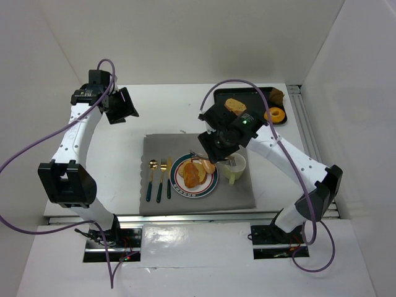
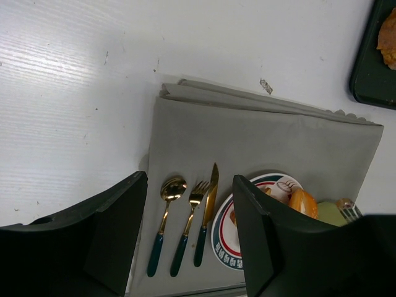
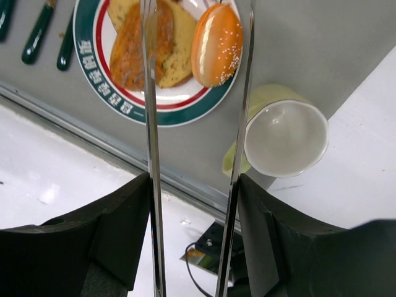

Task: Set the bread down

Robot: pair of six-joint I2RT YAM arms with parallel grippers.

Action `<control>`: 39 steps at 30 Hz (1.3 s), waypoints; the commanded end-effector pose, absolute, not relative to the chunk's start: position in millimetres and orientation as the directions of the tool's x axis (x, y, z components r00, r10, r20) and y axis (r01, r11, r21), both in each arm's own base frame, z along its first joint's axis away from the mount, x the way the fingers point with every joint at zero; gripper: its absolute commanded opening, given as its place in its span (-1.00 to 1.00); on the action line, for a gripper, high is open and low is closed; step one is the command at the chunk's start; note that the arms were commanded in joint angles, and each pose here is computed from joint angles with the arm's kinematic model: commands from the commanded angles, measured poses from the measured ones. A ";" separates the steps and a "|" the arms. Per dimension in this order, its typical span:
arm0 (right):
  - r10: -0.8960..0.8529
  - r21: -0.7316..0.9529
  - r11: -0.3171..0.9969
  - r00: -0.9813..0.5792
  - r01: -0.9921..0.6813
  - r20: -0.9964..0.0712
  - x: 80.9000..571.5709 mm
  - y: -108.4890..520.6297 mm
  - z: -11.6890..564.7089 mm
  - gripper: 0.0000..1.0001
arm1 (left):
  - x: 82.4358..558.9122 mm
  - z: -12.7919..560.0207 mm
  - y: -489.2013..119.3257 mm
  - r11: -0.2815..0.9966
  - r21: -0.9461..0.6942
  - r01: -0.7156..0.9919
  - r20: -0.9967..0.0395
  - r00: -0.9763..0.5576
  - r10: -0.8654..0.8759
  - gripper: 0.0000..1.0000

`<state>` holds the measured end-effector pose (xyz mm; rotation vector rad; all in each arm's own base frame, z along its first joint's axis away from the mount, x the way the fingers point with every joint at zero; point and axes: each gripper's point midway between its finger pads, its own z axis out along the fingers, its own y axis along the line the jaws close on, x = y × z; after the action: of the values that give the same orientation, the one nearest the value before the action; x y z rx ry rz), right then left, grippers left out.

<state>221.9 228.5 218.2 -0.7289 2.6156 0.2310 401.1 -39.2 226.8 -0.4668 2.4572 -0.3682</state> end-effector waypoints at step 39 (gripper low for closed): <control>0.303 -0.020 0.895 -0.641 0.446 -0.705 339.7 1.3 122.5 0.26 | 400.2 236.9 -45.3 0.903 -0.391 -0.176 -0.546 -0.745 -0.382 0.42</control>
<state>321.6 6.1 125.9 0.4780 2.4241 -0.2932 397.5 -44.0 219.8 -0.4333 2.4710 -0.4001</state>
